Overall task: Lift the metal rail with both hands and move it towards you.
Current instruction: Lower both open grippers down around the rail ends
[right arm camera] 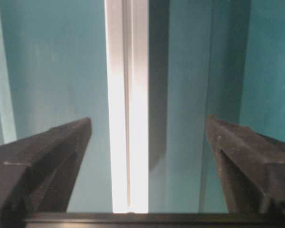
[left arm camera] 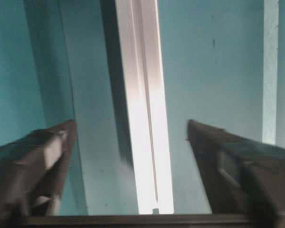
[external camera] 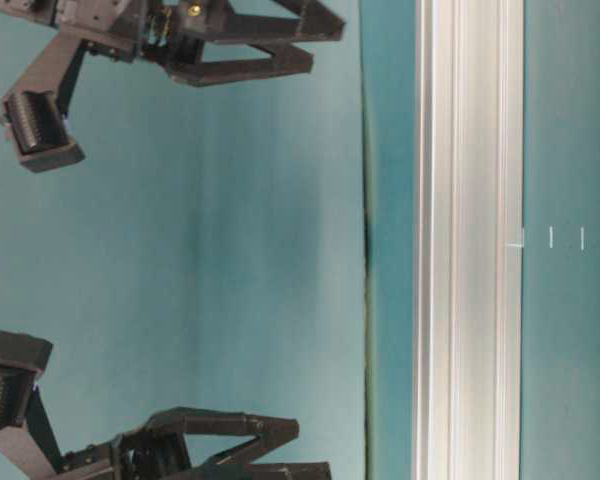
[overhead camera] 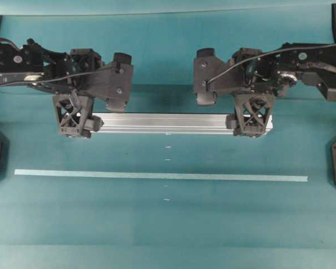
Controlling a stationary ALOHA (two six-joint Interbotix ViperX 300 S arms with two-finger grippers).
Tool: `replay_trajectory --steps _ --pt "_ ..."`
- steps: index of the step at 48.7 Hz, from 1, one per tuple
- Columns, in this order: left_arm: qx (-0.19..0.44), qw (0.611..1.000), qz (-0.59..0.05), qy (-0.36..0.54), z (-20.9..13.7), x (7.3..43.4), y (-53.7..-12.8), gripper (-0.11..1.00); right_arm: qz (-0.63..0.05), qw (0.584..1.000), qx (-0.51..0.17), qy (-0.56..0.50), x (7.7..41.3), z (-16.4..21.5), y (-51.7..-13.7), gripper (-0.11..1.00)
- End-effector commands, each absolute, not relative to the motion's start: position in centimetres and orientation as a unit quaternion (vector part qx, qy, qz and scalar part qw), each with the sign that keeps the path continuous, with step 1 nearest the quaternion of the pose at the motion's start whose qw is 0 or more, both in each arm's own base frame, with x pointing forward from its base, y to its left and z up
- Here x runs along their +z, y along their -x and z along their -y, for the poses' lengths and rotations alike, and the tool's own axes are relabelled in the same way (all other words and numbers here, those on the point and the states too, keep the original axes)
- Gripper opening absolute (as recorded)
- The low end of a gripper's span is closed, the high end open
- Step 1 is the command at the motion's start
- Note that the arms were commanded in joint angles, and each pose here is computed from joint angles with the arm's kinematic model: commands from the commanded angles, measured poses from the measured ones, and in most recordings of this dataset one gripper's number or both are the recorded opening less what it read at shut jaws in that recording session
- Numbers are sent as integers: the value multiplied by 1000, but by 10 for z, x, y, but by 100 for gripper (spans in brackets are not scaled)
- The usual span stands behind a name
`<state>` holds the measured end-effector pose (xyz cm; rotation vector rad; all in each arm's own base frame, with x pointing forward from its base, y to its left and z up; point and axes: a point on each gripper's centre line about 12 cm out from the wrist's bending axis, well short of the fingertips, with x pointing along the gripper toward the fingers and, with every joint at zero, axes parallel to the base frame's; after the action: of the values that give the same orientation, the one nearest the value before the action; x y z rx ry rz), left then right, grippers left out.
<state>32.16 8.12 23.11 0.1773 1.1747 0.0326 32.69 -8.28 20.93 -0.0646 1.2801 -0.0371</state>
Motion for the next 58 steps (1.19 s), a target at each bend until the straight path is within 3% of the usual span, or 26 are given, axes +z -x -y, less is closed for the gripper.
replay_trajectory --steps 1,58 --pt "24 843 -531 -84 -81 239 -322 99 -588 808 -19 33 209 82 -328 100" --pt "26 836 -544 -68 -84 156 -333 99 -568 822 -42 -2 141 77 -317 100"
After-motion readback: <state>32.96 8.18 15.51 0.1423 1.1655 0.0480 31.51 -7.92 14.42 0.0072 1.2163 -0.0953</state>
